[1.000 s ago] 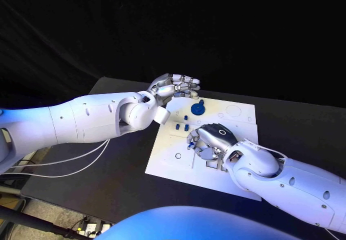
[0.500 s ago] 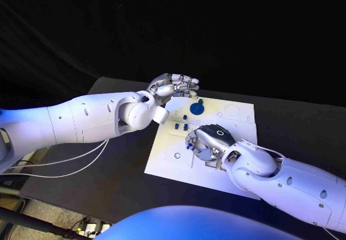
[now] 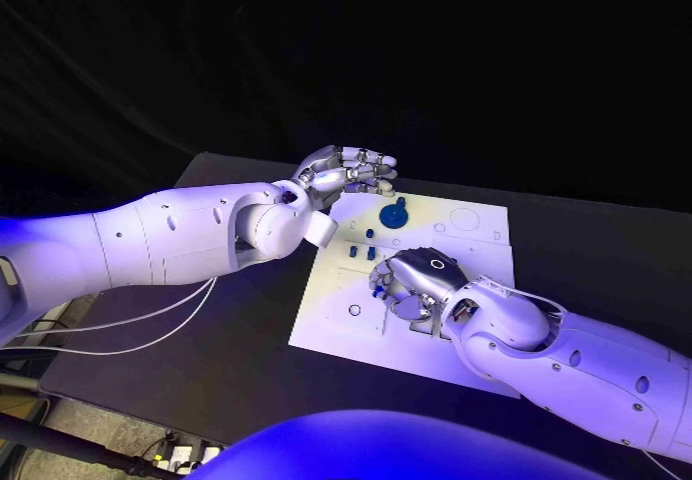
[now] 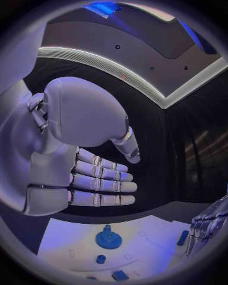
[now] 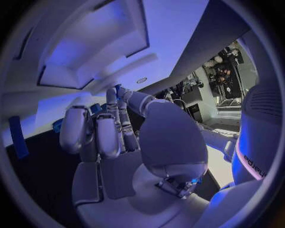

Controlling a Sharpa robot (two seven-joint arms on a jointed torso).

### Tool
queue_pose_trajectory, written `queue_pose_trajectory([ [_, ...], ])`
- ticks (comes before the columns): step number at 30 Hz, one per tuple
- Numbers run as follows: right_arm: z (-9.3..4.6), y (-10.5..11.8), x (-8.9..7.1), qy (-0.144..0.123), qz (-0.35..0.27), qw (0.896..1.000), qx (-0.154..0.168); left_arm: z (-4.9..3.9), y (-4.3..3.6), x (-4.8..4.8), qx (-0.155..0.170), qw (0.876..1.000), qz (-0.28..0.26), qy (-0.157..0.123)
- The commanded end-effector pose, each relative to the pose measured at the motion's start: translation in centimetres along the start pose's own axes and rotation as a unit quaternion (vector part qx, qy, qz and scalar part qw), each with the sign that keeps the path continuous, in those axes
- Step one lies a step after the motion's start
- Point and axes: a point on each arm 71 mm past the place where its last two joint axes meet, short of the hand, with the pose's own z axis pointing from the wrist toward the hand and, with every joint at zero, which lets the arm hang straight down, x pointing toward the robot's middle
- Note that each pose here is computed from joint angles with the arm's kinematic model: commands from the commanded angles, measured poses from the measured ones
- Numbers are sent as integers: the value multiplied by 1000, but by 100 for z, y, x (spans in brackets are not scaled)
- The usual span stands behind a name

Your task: Assemble the parts on the task board

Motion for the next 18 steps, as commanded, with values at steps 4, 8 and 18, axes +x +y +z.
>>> queue_pose_trajectory([
  [4, 7, 2, 77, 32, -17, 999, 6, 4, -13, 21, 3, 1000, -1, 8],
  [8, 14, 12, 87, 38, -19, 999, 5, 4, -14, 21, 3, 1000, -1, 8],
  [18, 12, 13, 100, 44, -20, 999, 3, 1, -16, 18, 2, 1000, -1, 9],
])
